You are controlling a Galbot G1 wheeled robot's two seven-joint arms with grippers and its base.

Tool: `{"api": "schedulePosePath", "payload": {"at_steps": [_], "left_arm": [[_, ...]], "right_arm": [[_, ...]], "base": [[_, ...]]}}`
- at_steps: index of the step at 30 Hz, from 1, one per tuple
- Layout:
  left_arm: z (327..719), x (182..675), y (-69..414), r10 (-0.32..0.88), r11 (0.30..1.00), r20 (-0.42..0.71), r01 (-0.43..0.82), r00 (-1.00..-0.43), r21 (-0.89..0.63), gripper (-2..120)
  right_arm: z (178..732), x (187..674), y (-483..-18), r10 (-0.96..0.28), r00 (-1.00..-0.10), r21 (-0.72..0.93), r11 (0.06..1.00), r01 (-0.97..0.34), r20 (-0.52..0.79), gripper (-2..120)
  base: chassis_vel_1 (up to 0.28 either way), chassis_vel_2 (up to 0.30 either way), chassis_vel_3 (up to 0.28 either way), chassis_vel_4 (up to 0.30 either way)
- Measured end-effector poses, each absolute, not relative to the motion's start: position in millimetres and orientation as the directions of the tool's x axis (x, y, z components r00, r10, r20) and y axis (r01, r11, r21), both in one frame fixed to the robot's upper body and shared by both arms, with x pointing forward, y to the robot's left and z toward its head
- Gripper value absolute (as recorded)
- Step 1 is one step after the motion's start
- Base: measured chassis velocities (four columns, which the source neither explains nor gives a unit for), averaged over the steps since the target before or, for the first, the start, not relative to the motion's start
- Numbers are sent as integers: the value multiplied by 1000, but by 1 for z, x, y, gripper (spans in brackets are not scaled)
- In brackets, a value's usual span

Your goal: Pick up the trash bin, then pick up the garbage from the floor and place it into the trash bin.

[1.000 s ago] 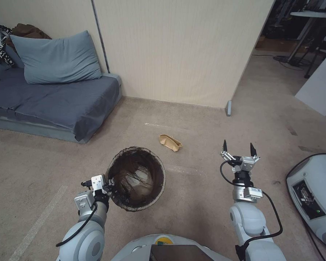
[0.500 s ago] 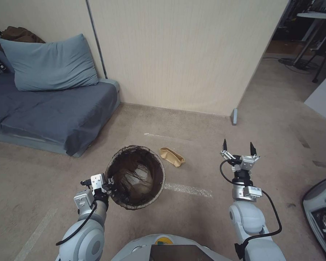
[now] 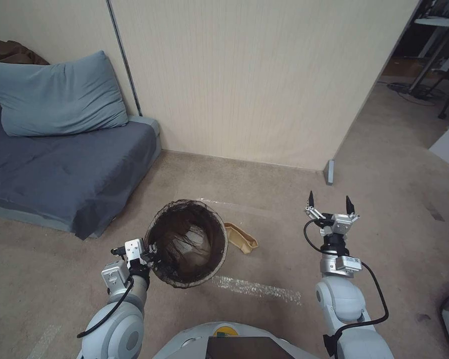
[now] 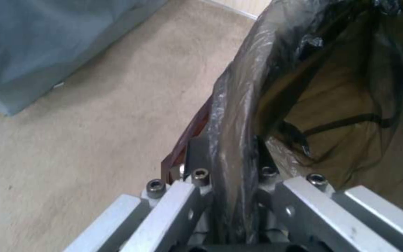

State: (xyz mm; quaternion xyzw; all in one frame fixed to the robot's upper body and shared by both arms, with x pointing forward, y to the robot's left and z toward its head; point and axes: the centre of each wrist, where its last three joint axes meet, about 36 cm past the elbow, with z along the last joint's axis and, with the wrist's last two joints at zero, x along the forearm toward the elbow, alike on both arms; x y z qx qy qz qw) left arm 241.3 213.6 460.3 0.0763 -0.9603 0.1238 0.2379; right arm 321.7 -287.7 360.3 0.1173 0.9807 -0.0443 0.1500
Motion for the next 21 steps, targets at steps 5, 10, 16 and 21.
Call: {"api": "schedulePosePath", "payload": {"at_steps": [5,10,16,21], "left_arm": [[461,241,214,-89,957,474,-206,-876,-203,0],[461,241,213,-89,957,474,-208,-876,-204,0],[461,241,213,-89,956,472,-208,-877,-205,0],[462,241,213,-90,956,471,-208,-878,-206,0]], "right_arm": [[359,322,-288,223,-924,-50,967,250,-310,100],[359,322,-289,224,-924,-51,967,251,-309,100],[359,322,-289,223,-925,-52,967,251,-308,100],[359,322,-291,219,-927,-59,967,248,-303,100]], "base": [[-148,137,141,-147],[-29,24,36,-29],[0,0,0,0],[0,0,0,0]]}}
